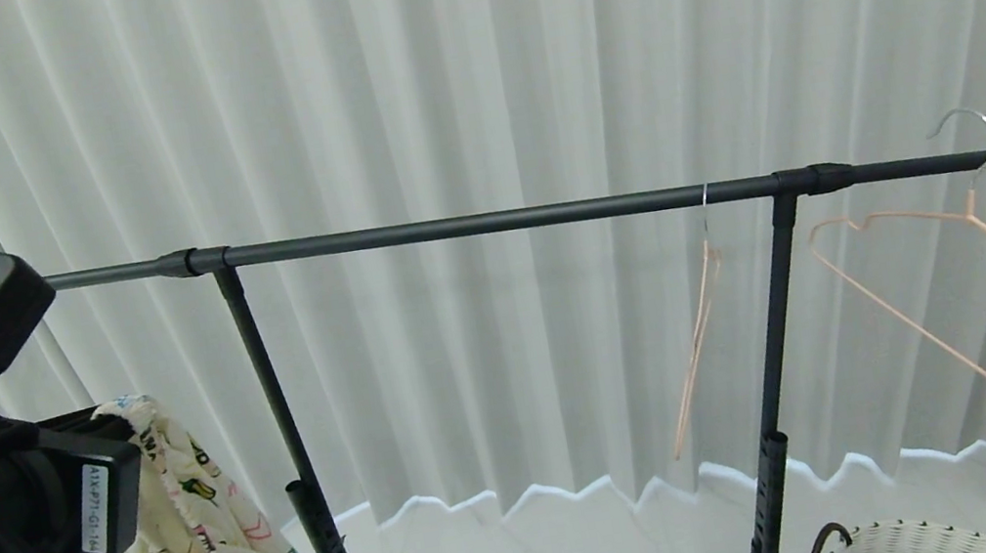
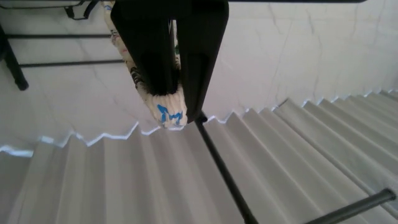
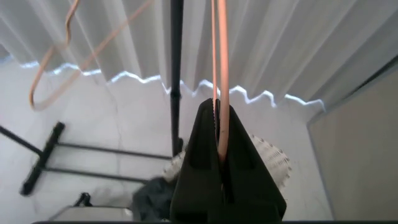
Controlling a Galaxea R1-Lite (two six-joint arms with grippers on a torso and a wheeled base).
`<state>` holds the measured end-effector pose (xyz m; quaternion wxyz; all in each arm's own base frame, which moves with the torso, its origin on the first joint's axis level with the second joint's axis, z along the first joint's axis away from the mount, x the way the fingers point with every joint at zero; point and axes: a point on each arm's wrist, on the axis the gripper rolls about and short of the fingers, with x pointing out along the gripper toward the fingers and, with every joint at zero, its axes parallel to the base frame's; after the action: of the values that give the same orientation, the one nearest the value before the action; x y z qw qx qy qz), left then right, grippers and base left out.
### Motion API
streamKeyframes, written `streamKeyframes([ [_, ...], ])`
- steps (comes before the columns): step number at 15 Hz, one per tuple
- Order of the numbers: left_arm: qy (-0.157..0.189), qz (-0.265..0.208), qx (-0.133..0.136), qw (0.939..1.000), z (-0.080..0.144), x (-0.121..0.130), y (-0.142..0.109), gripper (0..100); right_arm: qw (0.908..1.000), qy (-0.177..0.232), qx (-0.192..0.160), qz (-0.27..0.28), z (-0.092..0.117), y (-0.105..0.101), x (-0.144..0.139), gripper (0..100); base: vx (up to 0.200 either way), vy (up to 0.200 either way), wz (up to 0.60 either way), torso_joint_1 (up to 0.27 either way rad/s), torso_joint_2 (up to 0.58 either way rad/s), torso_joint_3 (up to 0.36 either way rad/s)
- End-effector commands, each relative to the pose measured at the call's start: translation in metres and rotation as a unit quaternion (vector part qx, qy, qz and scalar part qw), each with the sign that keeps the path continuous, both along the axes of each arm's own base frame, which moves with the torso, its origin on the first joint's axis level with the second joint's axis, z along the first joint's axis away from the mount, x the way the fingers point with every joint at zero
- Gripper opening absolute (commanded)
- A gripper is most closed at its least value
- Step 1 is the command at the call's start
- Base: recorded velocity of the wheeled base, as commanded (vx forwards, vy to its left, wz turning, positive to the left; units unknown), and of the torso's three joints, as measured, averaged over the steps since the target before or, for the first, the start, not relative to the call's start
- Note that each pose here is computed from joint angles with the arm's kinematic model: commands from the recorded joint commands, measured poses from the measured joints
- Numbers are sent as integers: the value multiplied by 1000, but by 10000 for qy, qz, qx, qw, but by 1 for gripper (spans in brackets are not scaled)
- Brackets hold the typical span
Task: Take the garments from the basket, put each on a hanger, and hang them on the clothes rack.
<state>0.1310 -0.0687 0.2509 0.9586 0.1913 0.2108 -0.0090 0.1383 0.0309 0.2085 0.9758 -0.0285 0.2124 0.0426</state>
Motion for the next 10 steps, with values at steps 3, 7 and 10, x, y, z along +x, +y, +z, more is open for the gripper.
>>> streamKeyframes([
  [3,306,184,165,9992,-20,0,6,0,9997,-220,-42,99,-1,-4,-20,0,-200,0,0,1,2,2],
  [7,351,176,193,9990,-22,1,5,0,9982,-389,-38,448,4,2,-26,0,-200,0,0,4,2,6],
  [10,382,156,203,9989,-24,1,5,0,9857,-413,101,1630,4,25,-40,0,-200,0,0,1,1,1],
])
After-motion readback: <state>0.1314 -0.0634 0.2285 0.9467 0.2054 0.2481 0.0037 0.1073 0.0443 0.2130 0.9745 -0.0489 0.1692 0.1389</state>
